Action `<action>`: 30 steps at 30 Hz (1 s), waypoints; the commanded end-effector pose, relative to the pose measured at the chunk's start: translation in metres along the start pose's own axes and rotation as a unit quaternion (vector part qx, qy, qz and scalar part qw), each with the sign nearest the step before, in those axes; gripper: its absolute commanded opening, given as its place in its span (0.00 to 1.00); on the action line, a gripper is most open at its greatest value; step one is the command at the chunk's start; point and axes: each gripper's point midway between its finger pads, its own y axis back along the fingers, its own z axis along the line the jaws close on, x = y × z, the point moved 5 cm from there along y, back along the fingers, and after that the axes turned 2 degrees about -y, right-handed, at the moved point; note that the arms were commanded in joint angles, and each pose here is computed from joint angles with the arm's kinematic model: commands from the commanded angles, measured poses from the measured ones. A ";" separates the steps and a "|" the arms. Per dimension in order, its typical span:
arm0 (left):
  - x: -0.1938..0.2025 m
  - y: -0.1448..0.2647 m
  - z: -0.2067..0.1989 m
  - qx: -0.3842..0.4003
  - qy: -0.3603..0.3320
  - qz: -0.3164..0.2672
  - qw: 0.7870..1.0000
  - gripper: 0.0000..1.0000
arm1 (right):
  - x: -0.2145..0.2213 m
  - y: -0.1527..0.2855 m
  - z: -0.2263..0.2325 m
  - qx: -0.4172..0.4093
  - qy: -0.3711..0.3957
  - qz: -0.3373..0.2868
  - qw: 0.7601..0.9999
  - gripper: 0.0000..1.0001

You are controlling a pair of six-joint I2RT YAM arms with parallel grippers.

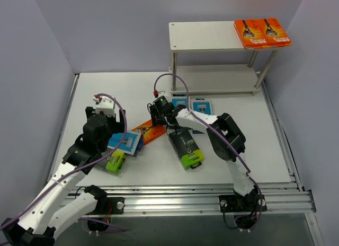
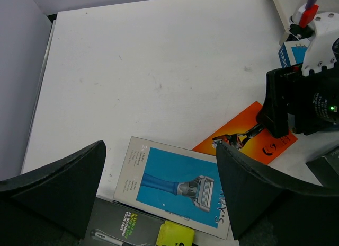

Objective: Place and organize the shaving razors onto the shelf
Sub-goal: Grab a shaving razor with the left arm

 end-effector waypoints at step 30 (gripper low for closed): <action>-0.001 -0.005 -0.009 0.022 0.009 0.003 1.000 0.94 | 0.016 0.035 0.004 -0.088 -0.060 0.012 0.994 0.48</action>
